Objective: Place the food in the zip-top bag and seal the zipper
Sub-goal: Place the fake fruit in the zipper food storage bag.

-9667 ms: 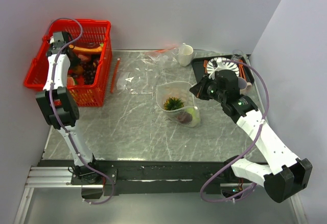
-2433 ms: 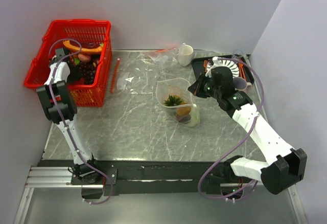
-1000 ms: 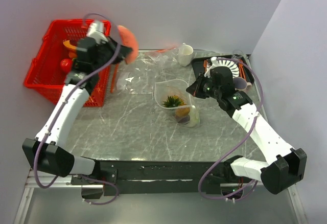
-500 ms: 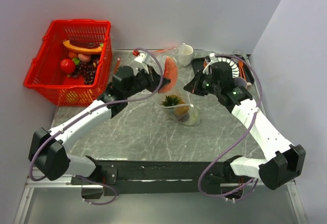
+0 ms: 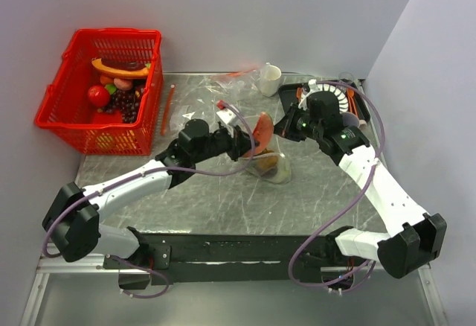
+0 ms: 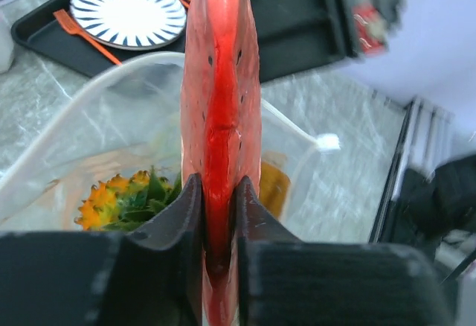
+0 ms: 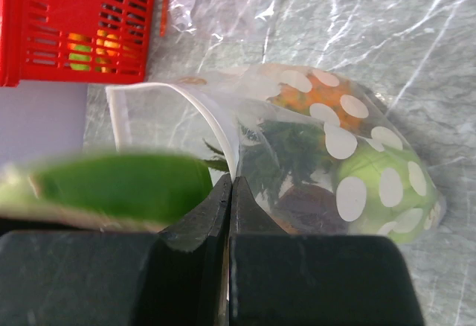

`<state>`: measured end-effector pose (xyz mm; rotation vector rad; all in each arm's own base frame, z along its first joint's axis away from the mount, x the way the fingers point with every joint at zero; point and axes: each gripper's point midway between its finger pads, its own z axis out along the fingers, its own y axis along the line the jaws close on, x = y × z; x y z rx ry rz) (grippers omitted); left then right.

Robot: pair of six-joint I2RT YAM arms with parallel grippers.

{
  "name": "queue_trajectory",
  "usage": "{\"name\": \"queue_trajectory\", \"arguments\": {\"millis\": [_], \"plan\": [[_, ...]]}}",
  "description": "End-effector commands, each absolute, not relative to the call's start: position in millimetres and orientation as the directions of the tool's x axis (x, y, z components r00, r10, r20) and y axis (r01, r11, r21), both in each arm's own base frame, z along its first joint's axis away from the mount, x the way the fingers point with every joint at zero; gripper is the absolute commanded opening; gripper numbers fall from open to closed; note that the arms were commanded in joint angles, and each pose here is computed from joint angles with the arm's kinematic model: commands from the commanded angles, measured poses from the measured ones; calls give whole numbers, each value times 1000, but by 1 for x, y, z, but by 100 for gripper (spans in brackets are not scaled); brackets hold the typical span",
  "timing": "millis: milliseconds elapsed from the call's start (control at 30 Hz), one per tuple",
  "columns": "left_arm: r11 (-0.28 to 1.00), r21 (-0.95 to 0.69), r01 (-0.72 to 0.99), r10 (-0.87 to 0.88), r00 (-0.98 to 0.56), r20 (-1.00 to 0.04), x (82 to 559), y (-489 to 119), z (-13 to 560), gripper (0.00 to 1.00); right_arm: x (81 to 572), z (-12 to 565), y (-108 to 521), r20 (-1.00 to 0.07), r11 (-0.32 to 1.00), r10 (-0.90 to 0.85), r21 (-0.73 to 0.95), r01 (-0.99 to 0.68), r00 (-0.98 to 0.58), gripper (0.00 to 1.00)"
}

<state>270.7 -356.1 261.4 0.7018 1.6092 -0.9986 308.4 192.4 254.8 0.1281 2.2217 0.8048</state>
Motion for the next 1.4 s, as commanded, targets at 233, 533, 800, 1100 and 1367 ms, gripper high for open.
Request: {"name": "queue_trajectory", "arguments": {"millis": [233,533,800,1100,1367], "plan": [[348,267,899,382,125,-916,276,-352,240,22,308,279,183,-664,793,352,586,-167,-660,0],[115,561,820,549,418,-723,299,-339,217,5,307,286,188,-658,770,358,609,-190,-662,0],[70,618,783,554,485,-677,325,-336,242,12,304,285,184,-662,776,360,604,-183,-658,0],[32,523,852,535,428,-729,313,-344,233,69,306,286,182,-661,776,368,606,-176,-655,0],[161,508,846,405,413,-815,295,-336,302,92,309,279,183,-650,777,368,608,-165,-665,0]]}}
